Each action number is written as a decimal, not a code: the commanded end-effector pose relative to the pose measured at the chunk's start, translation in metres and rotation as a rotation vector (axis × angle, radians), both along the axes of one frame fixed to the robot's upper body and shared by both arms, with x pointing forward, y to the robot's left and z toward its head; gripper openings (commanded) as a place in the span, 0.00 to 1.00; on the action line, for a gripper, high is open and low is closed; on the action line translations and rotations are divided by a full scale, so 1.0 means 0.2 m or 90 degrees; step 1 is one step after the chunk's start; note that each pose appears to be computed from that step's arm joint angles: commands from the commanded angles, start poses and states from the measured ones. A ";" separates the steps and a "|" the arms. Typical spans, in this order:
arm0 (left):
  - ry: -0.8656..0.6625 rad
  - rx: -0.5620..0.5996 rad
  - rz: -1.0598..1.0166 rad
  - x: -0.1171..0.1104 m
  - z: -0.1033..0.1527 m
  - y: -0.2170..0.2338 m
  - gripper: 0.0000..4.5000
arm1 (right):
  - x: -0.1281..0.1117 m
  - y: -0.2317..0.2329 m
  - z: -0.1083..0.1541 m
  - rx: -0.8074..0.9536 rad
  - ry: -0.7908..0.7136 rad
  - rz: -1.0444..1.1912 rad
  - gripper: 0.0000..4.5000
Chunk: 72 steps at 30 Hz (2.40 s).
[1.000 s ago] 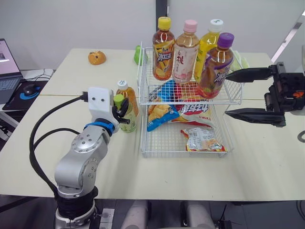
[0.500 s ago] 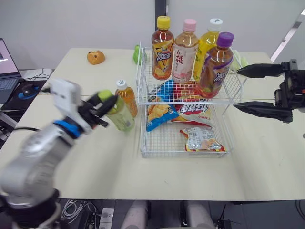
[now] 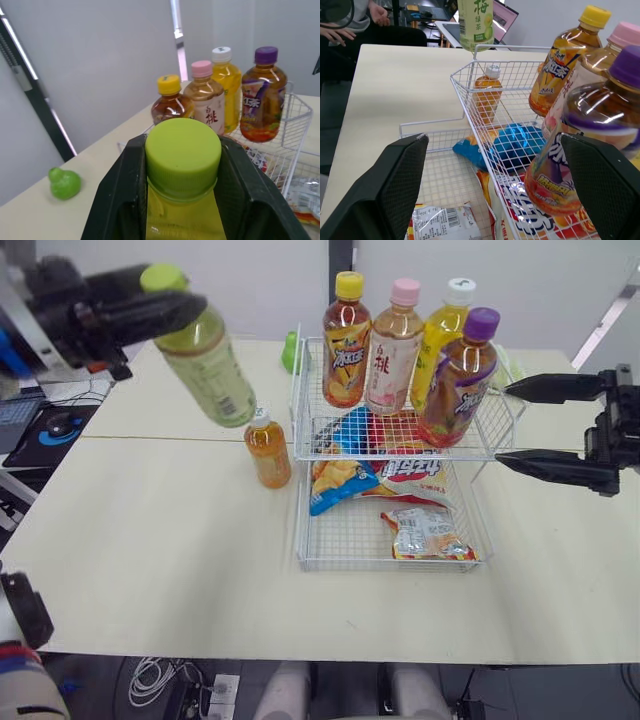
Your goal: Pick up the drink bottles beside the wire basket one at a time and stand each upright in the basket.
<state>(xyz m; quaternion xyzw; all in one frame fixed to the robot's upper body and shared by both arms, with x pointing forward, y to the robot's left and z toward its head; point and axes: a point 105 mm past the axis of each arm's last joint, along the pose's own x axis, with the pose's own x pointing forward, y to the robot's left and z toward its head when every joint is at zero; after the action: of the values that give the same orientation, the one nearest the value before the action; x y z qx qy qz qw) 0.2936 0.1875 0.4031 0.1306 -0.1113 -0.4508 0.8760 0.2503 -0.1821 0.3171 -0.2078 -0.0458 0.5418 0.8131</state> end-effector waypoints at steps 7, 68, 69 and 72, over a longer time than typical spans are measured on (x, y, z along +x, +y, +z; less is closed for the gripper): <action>-0.032 -0.035 -0.202 -0.07 0.35 -0.27 0.30 | -0.05 -0.03 0.08 -0.004 -0.043 -0.027 1.00; -0.088 0.006 0.046 0.10 0.04 0.04 0.99 | -0.06 0.01 0.08 0.012 -0.075 -0.033 1.00; -0.086 0.008 0.087 0.10 -0.01 0.11 0.99 | -0.05 0.04 0.06 0.005 -0.070 -0.023 1.00; -0.069 0.012 0.168 0.08 -0.12 0.26 0.99 | -0.04 0.08 0.04 0.001 -0.060 -0.004 1.00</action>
<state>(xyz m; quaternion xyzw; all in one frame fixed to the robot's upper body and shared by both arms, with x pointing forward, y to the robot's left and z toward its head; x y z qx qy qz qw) 0.3234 0.2283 0.3658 0.1520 -0.1019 -0.3590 0.9152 0.2459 -0.1713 0.3185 -0.2192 -0.0678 0.5266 0.8186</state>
